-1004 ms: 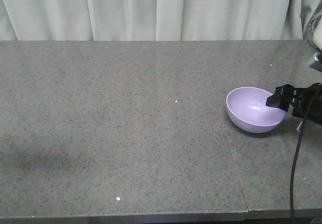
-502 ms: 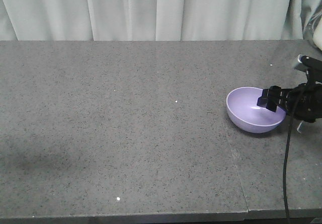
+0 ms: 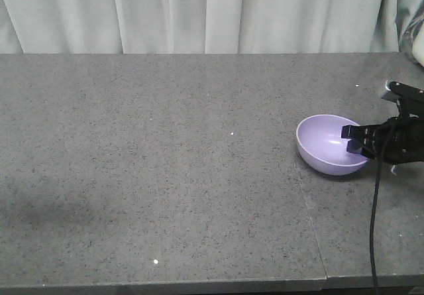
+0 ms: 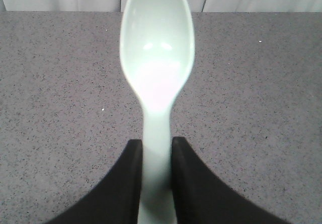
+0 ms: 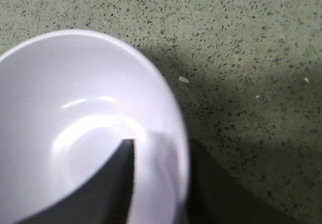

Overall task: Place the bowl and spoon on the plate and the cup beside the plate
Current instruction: 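Move the right gripper to the lilac bowl rim and close on it, then lift the lilac bowl up with the right gripper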

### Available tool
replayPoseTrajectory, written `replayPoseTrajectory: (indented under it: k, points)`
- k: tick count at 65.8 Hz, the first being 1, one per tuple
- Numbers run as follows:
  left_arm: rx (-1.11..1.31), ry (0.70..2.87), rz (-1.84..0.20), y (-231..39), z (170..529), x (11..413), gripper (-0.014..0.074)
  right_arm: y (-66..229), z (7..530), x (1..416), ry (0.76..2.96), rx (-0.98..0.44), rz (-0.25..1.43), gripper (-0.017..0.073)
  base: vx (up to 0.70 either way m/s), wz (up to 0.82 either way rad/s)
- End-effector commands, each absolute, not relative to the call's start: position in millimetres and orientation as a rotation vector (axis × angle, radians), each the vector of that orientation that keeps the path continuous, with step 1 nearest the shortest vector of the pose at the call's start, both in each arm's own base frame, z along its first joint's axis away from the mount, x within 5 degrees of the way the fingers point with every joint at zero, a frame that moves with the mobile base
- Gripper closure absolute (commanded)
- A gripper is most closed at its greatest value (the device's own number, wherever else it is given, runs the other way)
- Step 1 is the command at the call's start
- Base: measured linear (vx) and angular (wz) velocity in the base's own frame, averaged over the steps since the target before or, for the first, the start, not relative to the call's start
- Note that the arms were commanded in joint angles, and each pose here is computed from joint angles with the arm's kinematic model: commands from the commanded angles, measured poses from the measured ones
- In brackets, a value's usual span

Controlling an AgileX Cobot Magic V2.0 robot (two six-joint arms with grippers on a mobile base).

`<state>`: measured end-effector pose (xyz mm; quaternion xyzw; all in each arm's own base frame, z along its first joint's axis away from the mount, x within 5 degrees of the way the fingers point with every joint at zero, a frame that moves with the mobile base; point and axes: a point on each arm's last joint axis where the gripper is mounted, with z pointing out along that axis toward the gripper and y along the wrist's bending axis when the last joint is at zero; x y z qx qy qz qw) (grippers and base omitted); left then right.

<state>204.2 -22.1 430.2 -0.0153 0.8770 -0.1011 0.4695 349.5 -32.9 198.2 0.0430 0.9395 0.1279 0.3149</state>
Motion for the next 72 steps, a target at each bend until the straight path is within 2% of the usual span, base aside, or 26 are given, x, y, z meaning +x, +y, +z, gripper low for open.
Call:
replayPoseTrajectory:
  k: [1, 2, 18, 30, 50, 62, 72]
  points:
    - [-0.042, 2.042, -0.274, -23, 447, 200, 0.0601, -34, 221, 353, 2.394, 0.103, 0.309, 0.0554, 0.0, 0.0]
    - [-0.042, 2.042, -0.274, -23, 447, 200, 0.0601, -34, 221, 353, 2.392, 0.106, 0.309, 0.0575, 0.0, 0.0]
    - [-0.042, 2.041, -0.274, -23, 447, 200, 0.0601, -33, 235, 350, 2.346, 0.108, 0.305, 0.0569, 0.0, 0.0]
    - [-0.042, 2.041, -0.274, -23, 447, 200, 0.0601, -29, 293, 337, 2.18, 0.055, 0.301, 0.0569, 0.0, 0.0]
    - [-0.042, 2.041, -0.274, -23, 447, 200, 0.0601, -6, 411, 281, 1.873, -0.085, 0.4, 0.0569, 0.0, 0.0]
    - [-0.042, 2.041, -0.274, -23, 447, 200, 0.0601, 4, 439, 246, 1.785, -0.133, 0.435, 0.0569, 0.0, 0.0]
    - [-0.042, 2.041, -0.274, -23, 447, 200, 0.0601, 8, 447, 233, 1.768, -0.168, 0.445, 0.0569, 0.0, 0.0]
